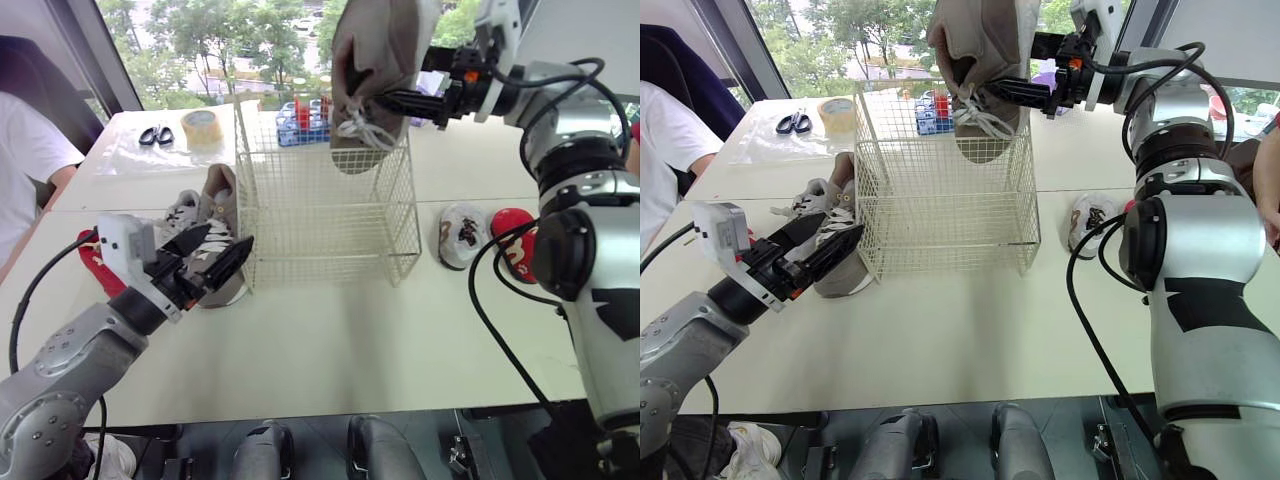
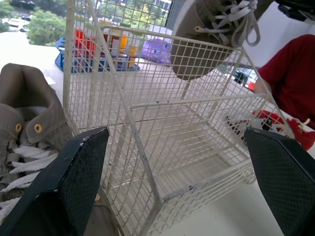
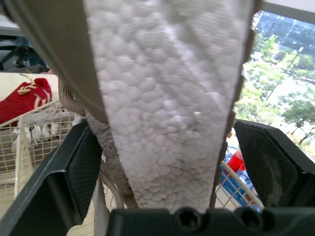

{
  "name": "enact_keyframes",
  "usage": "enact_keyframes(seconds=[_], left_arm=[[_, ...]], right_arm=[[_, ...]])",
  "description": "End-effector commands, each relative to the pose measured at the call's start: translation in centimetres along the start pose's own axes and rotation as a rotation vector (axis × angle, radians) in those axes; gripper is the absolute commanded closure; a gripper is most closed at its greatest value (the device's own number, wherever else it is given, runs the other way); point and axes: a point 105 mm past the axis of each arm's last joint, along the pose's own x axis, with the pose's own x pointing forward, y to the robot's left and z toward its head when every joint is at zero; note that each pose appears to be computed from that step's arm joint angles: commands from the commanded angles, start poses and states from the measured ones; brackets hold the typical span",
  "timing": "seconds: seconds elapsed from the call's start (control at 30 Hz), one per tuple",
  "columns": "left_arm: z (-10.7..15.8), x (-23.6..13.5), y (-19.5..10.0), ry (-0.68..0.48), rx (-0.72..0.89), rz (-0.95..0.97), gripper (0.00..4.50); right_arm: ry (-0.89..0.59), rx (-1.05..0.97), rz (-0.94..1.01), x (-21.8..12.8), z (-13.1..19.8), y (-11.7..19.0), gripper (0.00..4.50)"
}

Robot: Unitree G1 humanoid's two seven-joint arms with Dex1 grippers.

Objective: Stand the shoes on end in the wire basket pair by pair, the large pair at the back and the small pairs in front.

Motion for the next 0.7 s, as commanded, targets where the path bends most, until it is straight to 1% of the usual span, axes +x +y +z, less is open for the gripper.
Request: enact_keyframes(seconds=[0.03,0.13,0.2,0.3,0.33,0.4,0.43,0.47,0.5,0.7], left_arm=[[0.2,0.5,-0.4,-0.014,0.014,-0.029,0.0],[-0.1,0.9,-0.3,-0.008,0.008,-0.039,0.0],[-0.3,1.1,-0.3,0.0,0.008,-0.044,0.0],[-0.5,1.2,-0.3,0.004,0.009,-0.04,0.0],[-0.6,1.2,-0.3,0.004,0.008,-0.037,0.0],[-0.7,1.0,-0.3,0.005,0.008,-0.029,0.0],[-0.7,1.0,-0.3,0.007,0.007,-0.027,0.0],[-0.8,0.9,-0.3,0.01,0.007,-0.024,0.0],[-0.9,0.9,-0.3,0.013,0.008,-0.02,0.0],[-1.0,0.9,-0.1,0.018,0.007,-0.01,0.0]], right_arm=[[-0.071,-0.047,-0.02,-0.5,2.7,-0.5,0.02],[-0.15,0.052,-0.037,-0.7,3.3,-0.8,0.02],[-0.167,0.084,-0.04,-0.6,3.4,-0.9,0.02],[-0.174,0.094,-0.052,-0.3,3.4,-0.9,0.78],[-0.182,0.099,-0.048,-0.2,3.4,-0.9,1.18],[-0.196,0.107,-0.032,-0.2,3.6,-0.7,2.17],[-0.197,0.106,-0.024,-0.2,3.6,-0.7,2.58],[-0.192,0.1,-0.007,-0.1,3.6,-0.5,2.87],[-0.185,0.085,0.01,0.0,3.6,-0.2,2.99],[-0.15,-0.025,0.122,1.1,4.4,1.2,3.0]])
